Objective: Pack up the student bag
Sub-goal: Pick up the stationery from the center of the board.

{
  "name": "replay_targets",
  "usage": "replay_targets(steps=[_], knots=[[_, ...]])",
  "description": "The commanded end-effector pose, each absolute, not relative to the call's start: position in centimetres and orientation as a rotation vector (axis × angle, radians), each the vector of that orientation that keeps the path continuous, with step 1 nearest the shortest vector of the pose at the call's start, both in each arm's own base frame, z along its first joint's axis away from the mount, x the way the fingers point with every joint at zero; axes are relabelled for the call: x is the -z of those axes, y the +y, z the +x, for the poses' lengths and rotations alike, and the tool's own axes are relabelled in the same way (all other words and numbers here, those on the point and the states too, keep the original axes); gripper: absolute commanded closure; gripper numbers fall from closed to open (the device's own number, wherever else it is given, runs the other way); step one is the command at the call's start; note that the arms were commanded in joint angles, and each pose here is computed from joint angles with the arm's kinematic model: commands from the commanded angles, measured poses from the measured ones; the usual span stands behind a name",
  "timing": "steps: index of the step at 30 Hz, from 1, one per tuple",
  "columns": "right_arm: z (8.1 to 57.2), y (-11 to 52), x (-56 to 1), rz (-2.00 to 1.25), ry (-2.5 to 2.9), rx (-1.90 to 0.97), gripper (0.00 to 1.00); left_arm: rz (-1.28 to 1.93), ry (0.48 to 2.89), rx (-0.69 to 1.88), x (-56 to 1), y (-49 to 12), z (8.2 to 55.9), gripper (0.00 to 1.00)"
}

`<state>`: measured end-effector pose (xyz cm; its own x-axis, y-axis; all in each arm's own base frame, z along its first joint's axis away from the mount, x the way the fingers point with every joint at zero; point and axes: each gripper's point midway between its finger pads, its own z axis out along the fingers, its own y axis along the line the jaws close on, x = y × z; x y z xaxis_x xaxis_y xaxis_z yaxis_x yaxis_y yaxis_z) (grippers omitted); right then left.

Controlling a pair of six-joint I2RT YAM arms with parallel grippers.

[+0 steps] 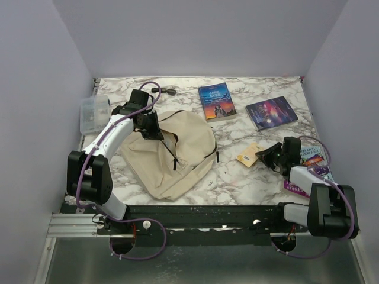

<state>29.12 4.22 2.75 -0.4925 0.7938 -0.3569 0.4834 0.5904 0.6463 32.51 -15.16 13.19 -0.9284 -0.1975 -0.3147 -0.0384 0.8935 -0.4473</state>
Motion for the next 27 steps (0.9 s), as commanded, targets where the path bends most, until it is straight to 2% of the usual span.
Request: replay_targets(steps=[1,2,4,21,27], knots=[[30.8,4.5,-4.0,0.911,2.155,-0.667,0.87,-0.135,2.674,0.693,-14.1,-16.1,32.4,1.00],[30.9,4.8,-4.1,0.901,2.160,-0.686,0.95,-0.139,2.676,0.690,-14.0,-16.0,32.4,1.00],[31.3,5.7,-4.8,0.862,2.163,-0.754,0.99,-0.137,2.678,0.691,-14.0,-16.1,32.4,1.00],[34.8,9.7,-14.1,0.544,2.073,-1.093,0.99,-0.140,2.672,0.674,-14.1,-15.8,32.5,1.00],[35.7,15.1,-17.7,0.337,2.073,-1.236,0.99,-0.140,2.677,0.672,-13.9,-15.8,32.5,1.00]])
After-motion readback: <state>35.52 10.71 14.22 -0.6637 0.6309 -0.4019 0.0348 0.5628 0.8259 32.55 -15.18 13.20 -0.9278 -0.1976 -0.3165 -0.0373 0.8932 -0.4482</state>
